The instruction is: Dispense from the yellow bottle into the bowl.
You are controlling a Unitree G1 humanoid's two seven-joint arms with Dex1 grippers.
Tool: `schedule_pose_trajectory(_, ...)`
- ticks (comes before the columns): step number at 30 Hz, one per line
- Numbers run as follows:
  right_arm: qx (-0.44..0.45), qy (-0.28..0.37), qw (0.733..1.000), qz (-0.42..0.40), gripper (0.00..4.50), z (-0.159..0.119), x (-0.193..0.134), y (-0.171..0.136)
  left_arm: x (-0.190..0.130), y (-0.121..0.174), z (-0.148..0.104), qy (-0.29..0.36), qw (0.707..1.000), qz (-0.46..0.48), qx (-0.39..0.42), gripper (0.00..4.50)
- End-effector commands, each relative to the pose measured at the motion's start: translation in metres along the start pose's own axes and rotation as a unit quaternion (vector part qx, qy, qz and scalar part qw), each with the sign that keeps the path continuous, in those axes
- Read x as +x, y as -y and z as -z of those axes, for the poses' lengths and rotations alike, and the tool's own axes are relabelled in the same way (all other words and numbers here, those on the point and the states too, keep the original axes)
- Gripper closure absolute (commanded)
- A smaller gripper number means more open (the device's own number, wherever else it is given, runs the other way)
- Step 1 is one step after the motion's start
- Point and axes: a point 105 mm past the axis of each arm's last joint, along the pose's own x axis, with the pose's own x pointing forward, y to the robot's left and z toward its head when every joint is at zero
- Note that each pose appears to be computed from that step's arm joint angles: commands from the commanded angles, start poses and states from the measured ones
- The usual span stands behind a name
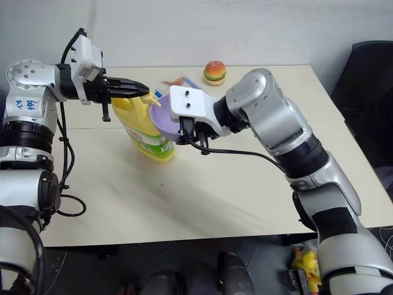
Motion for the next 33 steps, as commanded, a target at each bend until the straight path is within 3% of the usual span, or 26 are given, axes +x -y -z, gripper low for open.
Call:
schedule_pose_trajectory(1, -0.024, 0.006, 1.0, 0.012, 4.5, -0.007, -0.007, 0.001, 0.014, 0.021, 0.038, -0.07, 0.996, 0.044, -0.029, 4.41)
schedule_pose_trajectory(17, -0.017, -0.012, 1.0, 0.012, 4.5, 0.008, -0.004, -0.004, 0.024, 0.036, 0.062, -0.107, 0.992, 0.064, -0.017, 4.41)
schedule_pose_trajectory(33, -0.02, -0.006, 1.0, 0.016, 4.5, 0.004, -0.004, -0.002, 0.022, 0.042, 0.077, -0.129, 0.989, 0.069, -0.027, 4.41)
